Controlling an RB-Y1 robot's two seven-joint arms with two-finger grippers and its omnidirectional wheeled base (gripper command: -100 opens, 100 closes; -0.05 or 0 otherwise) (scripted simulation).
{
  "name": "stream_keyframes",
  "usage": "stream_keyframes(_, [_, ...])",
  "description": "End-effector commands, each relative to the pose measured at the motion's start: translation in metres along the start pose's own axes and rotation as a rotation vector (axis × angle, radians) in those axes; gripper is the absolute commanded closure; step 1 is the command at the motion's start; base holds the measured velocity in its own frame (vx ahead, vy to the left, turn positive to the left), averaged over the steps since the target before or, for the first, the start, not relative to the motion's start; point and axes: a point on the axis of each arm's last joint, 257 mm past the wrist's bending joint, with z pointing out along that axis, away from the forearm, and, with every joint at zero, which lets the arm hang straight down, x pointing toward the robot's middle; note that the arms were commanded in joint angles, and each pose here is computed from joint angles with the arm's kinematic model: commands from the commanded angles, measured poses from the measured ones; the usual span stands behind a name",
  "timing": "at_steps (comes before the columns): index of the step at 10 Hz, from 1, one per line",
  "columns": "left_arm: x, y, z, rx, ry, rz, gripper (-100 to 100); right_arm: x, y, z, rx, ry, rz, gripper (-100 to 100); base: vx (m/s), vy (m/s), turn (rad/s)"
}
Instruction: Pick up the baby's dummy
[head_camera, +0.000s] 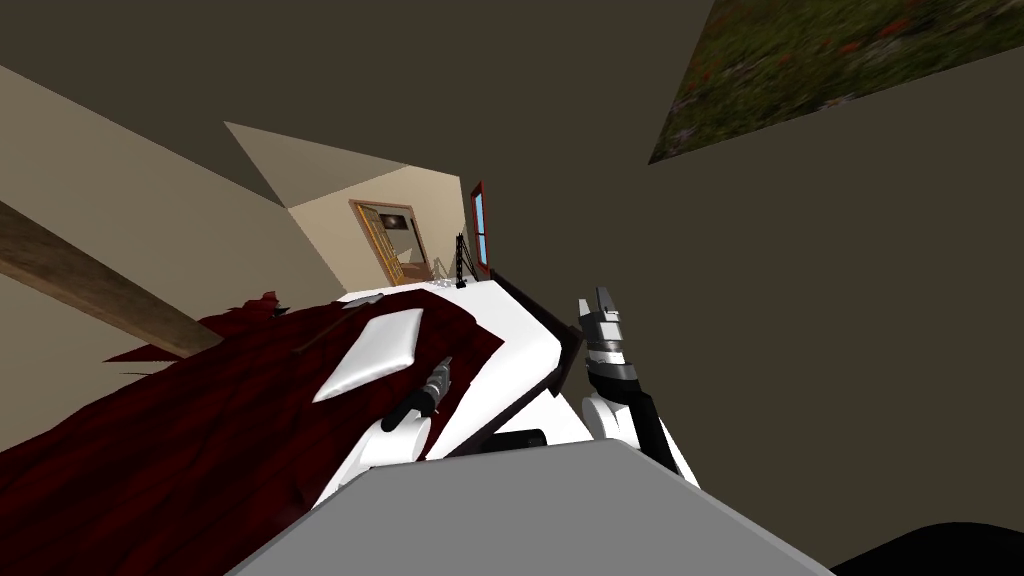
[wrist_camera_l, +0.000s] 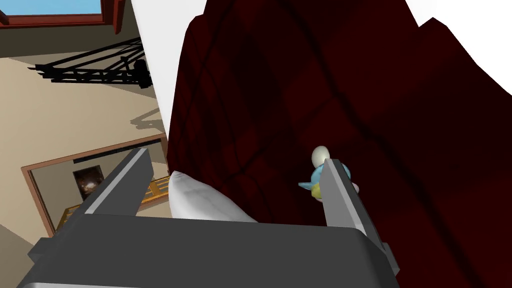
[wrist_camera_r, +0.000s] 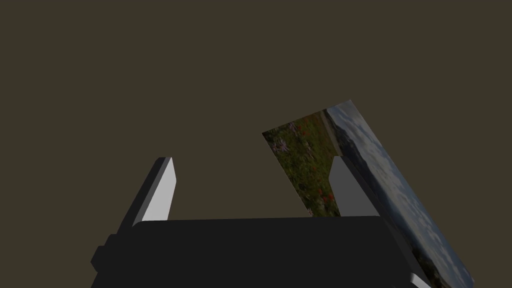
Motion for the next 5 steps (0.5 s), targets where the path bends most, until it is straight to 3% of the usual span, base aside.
stream_keyframes(1, [-0.004,0.013,0.004,-0.036,-0.004,0.002,-100,0.0,0.0,0.0,0.0,0.0,0.0,0,0.052,0.007,0.009])
stream_keyframes(4, [-0.016,0.048,0.012,-0.155,-0.025,0.016,-100,0.0,0.0,0.0,0.0,0.0,0.0,0,0.061,0.006,0.039])
stream_keyframes(5, [-0.016,0.048,0.012,-0.155,-0.025,0.016,-100,0.0,0.0,0.0,0.0,0.0,0.0,0,0.049,0.003,0.008])
